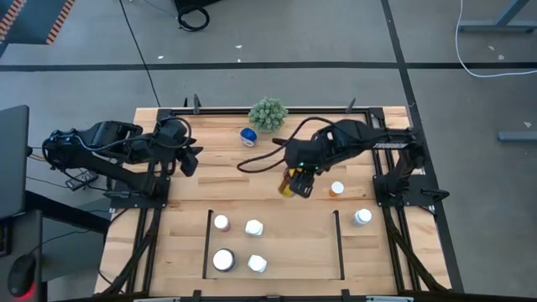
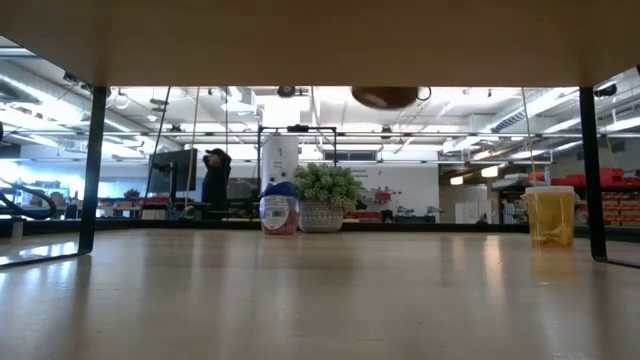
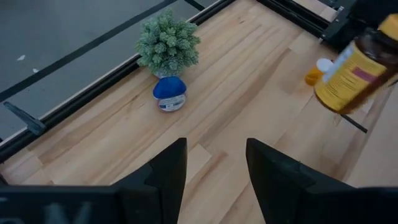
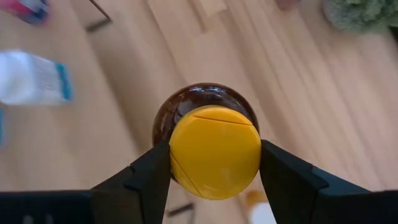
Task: Pick and place medicine bottles onto shelf by color
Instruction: Put the yellow pill bottle on the shelf
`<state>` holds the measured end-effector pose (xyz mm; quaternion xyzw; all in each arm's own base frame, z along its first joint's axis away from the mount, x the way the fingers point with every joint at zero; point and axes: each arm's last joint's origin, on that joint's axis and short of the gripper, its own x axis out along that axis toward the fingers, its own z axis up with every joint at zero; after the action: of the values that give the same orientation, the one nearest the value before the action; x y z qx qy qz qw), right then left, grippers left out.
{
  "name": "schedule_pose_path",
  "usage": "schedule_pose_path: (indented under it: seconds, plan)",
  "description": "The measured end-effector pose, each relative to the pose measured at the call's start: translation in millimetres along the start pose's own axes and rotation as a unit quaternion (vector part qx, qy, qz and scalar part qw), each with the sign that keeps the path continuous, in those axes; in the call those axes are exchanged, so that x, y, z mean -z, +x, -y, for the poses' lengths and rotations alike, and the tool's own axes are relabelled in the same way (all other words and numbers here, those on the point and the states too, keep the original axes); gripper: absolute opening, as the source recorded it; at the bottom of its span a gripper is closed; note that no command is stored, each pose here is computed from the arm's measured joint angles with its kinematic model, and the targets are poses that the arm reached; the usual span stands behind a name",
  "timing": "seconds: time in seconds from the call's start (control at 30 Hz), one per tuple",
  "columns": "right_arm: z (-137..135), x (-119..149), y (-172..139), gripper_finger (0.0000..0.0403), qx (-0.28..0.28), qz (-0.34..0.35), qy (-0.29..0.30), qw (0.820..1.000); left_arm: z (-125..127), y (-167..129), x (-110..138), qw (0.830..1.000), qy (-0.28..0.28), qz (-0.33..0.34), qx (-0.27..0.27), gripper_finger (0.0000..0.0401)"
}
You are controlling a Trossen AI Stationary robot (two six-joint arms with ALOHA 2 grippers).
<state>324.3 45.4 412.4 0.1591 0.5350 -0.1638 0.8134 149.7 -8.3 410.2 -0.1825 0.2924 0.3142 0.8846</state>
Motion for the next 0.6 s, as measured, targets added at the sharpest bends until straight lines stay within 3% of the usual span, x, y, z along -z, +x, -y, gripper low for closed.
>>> schedule_pose_path:
  seconds: [0.27,0.6]
  plan:
    - [-34,14,-11,0.0218,-0.039,0.001,0.025,0.999,0,0,0,1.000,0.000,0.000,0.000,0.0172]
    - [-73,48,-22,0.0218,-0.093,-0.011,-0.050,0.994,0,0,0,1.000,0.012,0.000,0.000,0.0172]
